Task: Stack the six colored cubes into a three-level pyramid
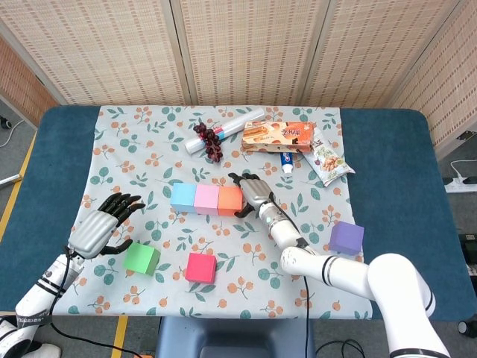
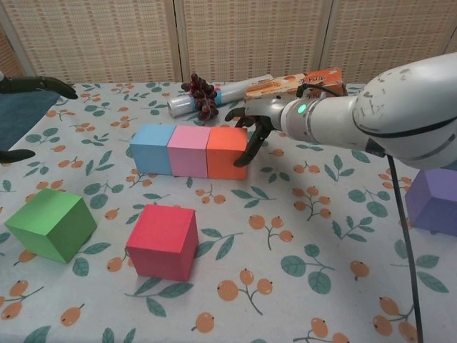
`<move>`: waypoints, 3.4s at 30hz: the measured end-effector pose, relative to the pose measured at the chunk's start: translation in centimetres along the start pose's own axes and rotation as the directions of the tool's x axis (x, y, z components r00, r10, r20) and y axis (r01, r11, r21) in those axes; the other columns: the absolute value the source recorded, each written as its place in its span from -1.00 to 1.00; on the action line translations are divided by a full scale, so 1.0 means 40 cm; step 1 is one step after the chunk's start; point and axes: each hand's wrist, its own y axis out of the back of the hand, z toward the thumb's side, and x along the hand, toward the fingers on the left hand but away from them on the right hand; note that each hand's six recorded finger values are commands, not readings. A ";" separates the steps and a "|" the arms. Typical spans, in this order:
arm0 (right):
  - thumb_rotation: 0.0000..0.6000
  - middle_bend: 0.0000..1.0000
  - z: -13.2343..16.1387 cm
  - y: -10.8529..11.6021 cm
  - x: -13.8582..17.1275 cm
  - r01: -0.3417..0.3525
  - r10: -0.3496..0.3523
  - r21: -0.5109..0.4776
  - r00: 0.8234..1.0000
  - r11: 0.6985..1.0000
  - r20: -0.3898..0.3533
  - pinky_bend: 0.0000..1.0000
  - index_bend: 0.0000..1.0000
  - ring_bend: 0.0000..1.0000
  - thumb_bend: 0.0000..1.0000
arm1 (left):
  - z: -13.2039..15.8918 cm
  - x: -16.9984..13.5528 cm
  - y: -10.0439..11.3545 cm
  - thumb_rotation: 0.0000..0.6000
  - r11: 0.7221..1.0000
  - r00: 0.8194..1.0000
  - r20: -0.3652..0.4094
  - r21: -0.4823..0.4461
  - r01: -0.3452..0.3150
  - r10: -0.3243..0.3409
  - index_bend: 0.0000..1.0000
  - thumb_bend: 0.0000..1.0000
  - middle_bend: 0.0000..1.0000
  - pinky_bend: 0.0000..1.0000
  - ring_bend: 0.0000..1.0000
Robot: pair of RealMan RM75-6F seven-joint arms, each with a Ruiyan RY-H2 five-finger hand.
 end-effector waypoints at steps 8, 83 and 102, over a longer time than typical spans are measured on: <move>1.00 -0.96 -0.001 0.024 0.031 0.004 -0.004 0.006 1.000 1.000 -0.020 -1.00 -1.00 -1.00 -0.79 | -0.004 -0.006 0.005 1.00 1.000 1.000 -0.006 0.001 -0.006 0.006 -0.72 -0.35 -0.89 -0.90 -1.00; 1.00 -0.98 -0.454 0.218 0.767 0.460 -0.462 0.060 0.886 0.886 0.032 -1.00 -1.00 -1.00 -0.79 | -0.014 -0.121 -0.138 1.00 0.958 0.974 -0.038 0.176 0.225 -0.222 -0.77 -0.34 -0.89 -0.85 -1.00; 1.00 -0.98 -0.491 0.202 0.788 0.459 -0.463 0.068 0.883 0.886 0.072 -1.00 -1.00 -1.00 -0.79 | -0.007 -0.057 -0.195 1.00 0.947 0.957 -0.035 0.134 0.291 -0.289 -0.64 -0.34 -0.59 -0.75 -0.71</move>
